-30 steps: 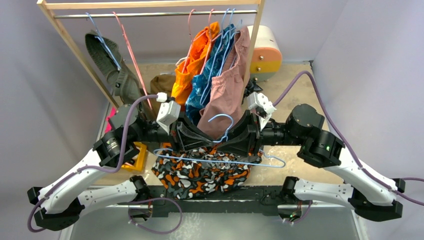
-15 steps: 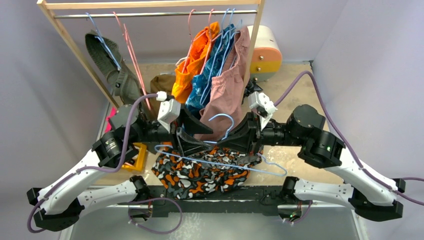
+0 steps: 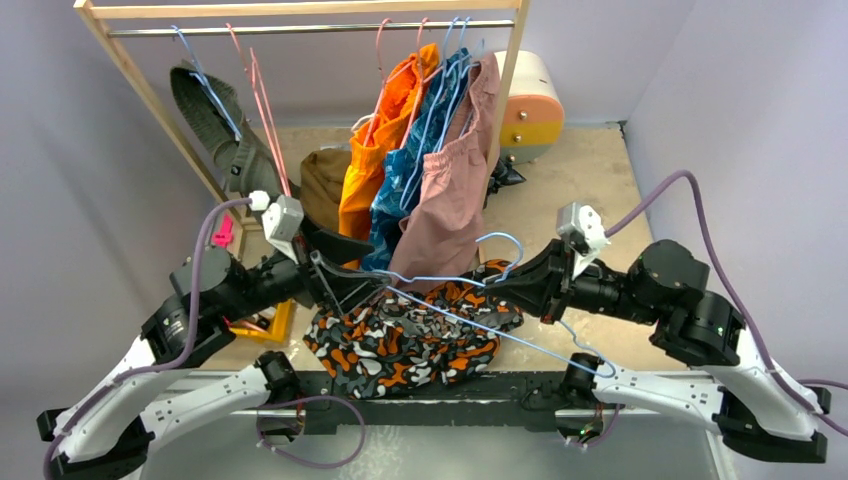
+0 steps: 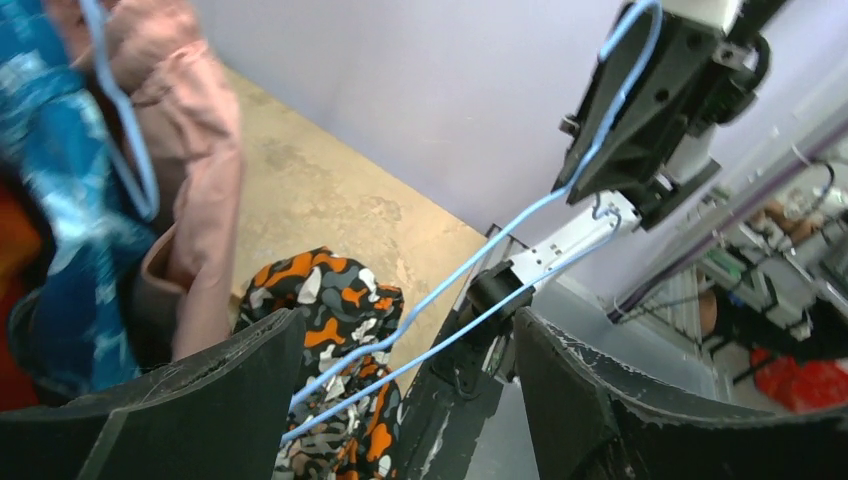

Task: Place the shorts on the hanger
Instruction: Hang the shorts on the hanger.

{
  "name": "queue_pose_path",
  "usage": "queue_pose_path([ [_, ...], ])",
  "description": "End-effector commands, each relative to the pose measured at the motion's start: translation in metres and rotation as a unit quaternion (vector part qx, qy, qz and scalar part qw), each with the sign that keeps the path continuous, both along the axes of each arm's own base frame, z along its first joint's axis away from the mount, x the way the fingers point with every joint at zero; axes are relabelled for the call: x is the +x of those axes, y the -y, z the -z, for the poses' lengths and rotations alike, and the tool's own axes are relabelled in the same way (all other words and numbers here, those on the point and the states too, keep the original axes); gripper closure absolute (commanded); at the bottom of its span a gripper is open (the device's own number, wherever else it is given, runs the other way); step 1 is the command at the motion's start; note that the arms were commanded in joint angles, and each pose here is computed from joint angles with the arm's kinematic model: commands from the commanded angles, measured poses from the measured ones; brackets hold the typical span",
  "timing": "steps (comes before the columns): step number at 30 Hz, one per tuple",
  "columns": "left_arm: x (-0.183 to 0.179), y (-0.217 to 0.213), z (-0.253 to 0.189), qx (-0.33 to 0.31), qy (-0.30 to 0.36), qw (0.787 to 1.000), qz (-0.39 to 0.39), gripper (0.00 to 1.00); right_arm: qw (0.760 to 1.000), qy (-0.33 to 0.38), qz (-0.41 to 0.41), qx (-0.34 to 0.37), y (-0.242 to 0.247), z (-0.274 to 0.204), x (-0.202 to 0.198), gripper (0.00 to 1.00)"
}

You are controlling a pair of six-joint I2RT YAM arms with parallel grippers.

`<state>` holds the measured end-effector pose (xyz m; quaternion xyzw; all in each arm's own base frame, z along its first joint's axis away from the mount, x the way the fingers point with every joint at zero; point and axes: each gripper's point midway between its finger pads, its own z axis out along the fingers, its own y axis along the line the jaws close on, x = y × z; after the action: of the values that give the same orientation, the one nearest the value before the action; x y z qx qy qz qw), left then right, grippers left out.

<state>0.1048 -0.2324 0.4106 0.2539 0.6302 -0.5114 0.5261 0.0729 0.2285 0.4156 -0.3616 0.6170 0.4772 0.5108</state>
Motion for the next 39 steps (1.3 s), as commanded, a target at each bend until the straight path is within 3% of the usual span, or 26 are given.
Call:
queue_pose_path([
  [1,0.025,-0.017,0.036,0.022,-0.109,0.989,-0.101,0.24,0.998,-0.014,0.033,-0.047,0.010,0.019,0.008,1.00],
  [7,0.028,-0.015,0.116,0.096,-0.262,0.949,-0.145,0.22,0.997,-0.022,0.043,-0.059,0.015,0.029,0.009,1.00],
  [13,0.024,-0.017,0.166,0.097,-0.369,0.906,-0.182,0.33,0.996,-0.023,0.058,-0.064,0.015,0.033,0.015,1.00],
  [17,0.022,-0.028,0.188,0.109,-0.381,0.895,-0.206,0.33,0.994,-0.025,0.055,-0.086,0.013,0.042,0.016,1.00],
  [26,0.037,-0.039,0.234,0.208,-0.368,0.869,-0.259,0.31,0.993,-0.024,0.052,-0.099,0.009,0.047,0.018,1.00],
  [31,0.049,-0.039,0.256,0.244,-0.362,0.854,-0.284,0.35,0.993,-0.005,0.070,-0.091,0.006,0.051,0.028,1.00],
  [39,0.048,-0.025,0.271,0.258,-0.365,0.857,-0.257,0.37,0.995,0.010,0.073,-0.071,0.002,0.045,0.032,1.00],
])
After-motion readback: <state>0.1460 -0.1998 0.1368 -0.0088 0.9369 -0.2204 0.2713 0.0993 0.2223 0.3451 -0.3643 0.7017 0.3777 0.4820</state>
